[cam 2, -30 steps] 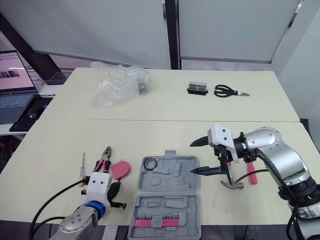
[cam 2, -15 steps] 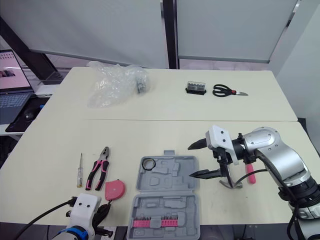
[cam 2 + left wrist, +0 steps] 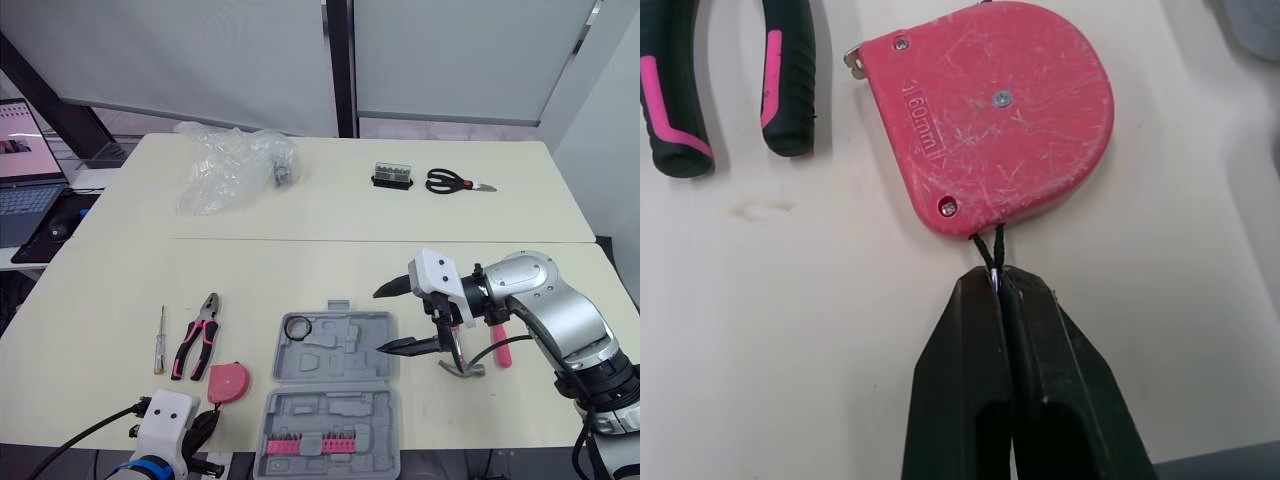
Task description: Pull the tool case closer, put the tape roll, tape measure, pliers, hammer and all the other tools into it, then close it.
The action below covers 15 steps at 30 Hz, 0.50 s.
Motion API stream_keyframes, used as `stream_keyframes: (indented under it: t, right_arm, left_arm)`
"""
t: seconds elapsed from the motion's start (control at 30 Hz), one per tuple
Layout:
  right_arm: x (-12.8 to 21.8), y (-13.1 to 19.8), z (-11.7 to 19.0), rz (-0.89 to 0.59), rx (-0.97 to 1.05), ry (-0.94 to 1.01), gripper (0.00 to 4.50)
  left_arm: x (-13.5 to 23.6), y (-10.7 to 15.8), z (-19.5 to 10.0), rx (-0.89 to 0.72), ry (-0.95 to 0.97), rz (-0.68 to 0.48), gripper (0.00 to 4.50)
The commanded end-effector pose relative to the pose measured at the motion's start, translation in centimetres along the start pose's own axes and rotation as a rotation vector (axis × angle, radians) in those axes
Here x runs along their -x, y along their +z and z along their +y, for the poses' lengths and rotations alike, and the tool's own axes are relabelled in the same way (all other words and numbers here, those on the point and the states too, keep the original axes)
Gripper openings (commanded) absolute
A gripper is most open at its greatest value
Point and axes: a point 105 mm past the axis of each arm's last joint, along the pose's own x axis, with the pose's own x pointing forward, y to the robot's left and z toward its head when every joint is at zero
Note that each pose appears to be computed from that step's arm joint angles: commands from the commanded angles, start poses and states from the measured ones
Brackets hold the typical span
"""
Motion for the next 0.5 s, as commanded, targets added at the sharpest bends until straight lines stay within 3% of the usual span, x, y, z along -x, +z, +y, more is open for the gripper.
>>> stream_keyframes:
  t: [0.03, 0.37, 0.5]
  right_arm:
    - [0.1, 1.1, 0.3, -0.017, 0.046, 0.005, 4.50]
    - [-0.1, 3.3, 1.6, -0.052, 0.112, 0.005, 4.50]
    - [-0.5, 4.6, 2.4, -0.094, 0.140, 0.025, 4.50]
  left_arm:
    - [1.2, 1.4, 0.3, -0.023, -0.002, -0.065, 1.21]
    - [5.8, 4.6, 1.3, -0.218, -0.158, -0.228, 4.38]
    - [6.2, 5.3, 3.0, -0.357, -0.297, -0.262, 4.44]
